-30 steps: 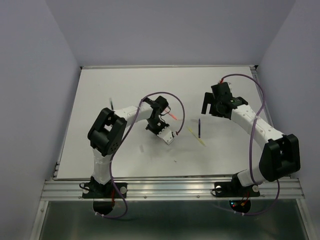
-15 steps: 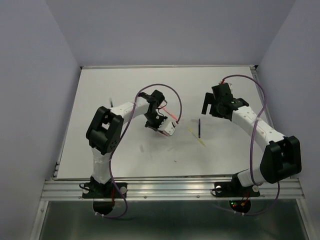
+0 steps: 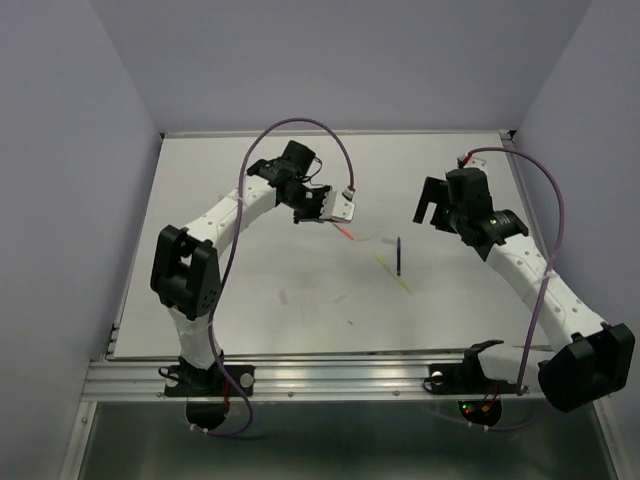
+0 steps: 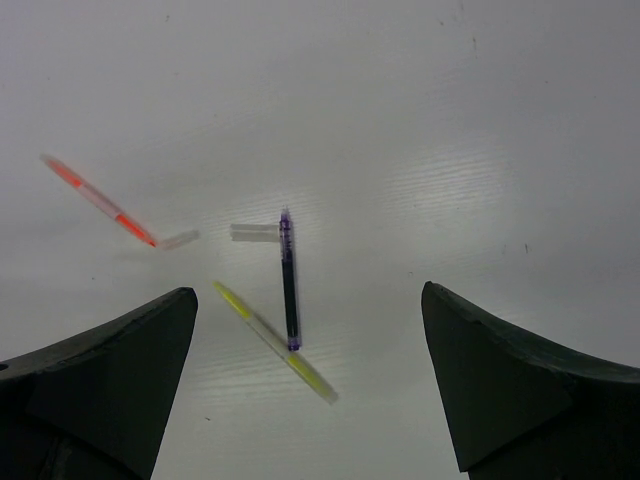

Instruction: Insert the pens into the pen caps

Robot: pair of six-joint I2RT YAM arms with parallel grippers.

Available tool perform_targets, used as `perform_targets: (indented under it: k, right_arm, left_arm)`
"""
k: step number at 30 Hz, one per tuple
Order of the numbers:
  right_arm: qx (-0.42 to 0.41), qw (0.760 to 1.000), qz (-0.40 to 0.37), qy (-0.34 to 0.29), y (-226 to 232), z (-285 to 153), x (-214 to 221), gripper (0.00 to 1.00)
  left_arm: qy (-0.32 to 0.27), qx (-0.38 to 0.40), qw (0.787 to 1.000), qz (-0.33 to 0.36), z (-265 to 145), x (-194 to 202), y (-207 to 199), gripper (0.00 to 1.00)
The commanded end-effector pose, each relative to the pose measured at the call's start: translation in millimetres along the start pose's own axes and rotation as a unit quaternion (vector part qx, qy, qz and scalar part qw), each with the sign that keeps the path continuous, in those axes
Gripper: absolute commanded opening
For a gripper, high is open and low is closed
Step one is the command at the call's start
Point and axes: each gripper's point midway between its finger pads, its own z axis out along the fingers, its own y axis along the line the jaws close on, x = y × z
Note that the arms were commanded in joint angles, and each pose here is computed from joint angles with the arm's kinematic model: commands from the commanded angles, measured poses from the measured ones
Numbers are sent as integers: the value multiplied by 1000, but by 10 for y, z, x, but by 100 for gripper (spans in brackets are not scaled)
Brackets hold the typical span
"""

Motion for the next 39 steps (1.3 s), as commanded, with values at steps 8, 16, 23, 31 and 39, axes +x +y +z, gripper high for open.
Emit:
perform_targets:
  k: [8,16,23,31,39]
  right_arm:
    - [-89,995,-28,-44,168,-338,-158,100]
    - [-211,975,-73,20,561,-306,168,100]
    - [-229,958,-162,65,1287,-134,738,100]
    - [-279,928,-226,101,2407,-141,1501,98]
    - [-280,910,-288,101,2932,-137,2111,76]
  left_arm:
    - [-314,-373,813,-319,-1543,-1083,998,0]
    - [-335,-382,674,-536,-1578,-728,565,0]
    - [-298,-431,576,-627,-1704,-238,-278,0]
    - [-178,-503,434,-726,-1749,516,-1268,0]
    - [-147,-538,337,-759,-1784,791,-1561,0]
